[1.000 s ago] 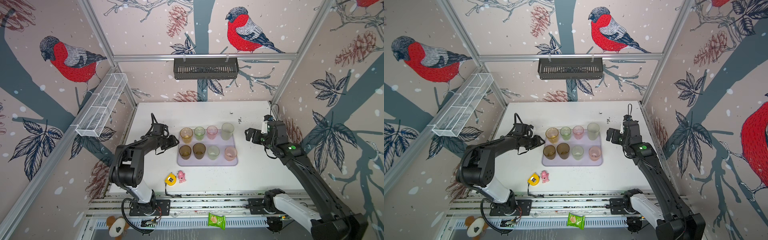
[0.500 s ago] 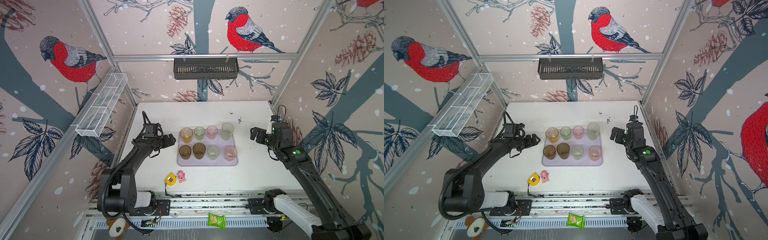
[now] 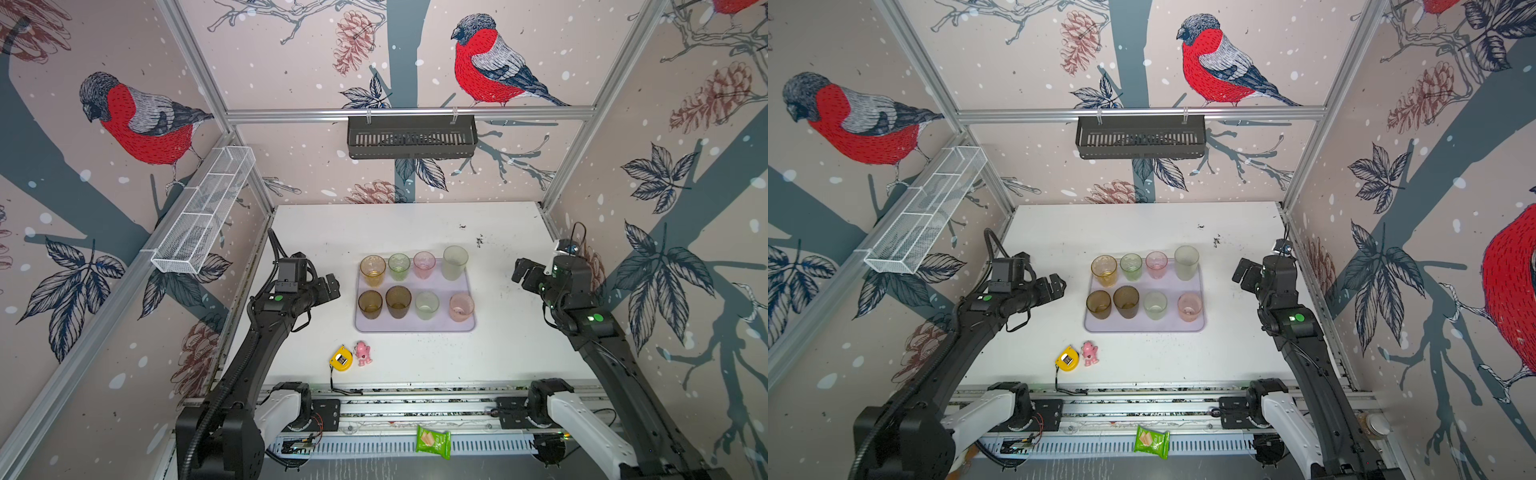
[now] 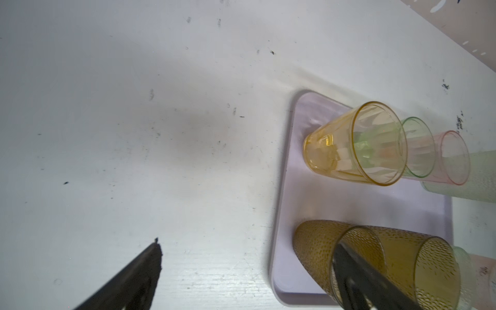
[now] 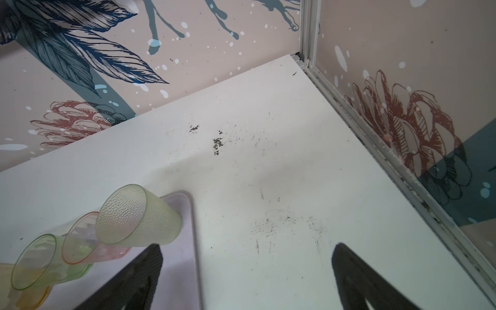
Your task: Place the glasses into the tray
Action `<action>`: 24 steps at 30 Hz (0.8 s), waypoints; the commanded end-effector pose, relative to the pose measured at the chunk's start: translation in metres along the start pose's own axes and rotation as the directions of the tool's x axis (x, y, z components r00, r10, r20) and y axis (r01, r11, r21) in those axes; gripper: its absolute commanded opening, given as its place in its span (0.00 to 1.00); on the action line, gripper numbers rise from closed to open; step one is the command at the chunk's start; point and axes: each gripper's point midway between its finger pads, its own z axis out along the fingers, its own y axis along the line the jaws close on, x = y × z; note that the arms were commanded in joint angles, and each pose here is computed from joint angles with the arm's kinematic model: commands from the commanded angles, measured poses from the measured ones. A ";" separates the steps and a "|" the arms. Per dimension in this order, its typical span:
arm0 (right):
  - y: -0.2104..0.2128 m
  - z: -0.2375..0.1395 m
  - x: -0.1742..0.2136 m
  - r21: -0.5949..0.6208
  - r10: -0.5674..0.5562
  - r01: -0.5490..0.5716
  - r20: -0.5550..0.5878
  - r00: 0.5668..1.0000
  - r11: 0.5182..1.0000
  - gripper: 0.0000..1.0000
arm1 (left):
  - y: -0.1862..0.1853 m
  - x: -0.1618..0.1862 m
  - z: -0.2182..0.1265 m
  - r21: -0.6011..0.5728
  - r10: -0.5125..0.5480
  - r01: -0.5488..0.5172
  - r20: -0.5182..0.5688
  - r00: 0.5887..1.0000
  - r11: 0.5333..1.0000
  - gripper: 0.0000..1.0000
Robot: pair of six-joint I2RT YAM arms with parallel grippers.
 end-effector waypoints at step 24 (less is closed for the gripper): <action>-0.074 0.040 0.054 0.208 -0.109 0.064 0.216 0.970 0.976 1.00 | 0.066 -0.034 -0.003 -0.308 0.177 -0.043 0.423 0.889 0.951 0.99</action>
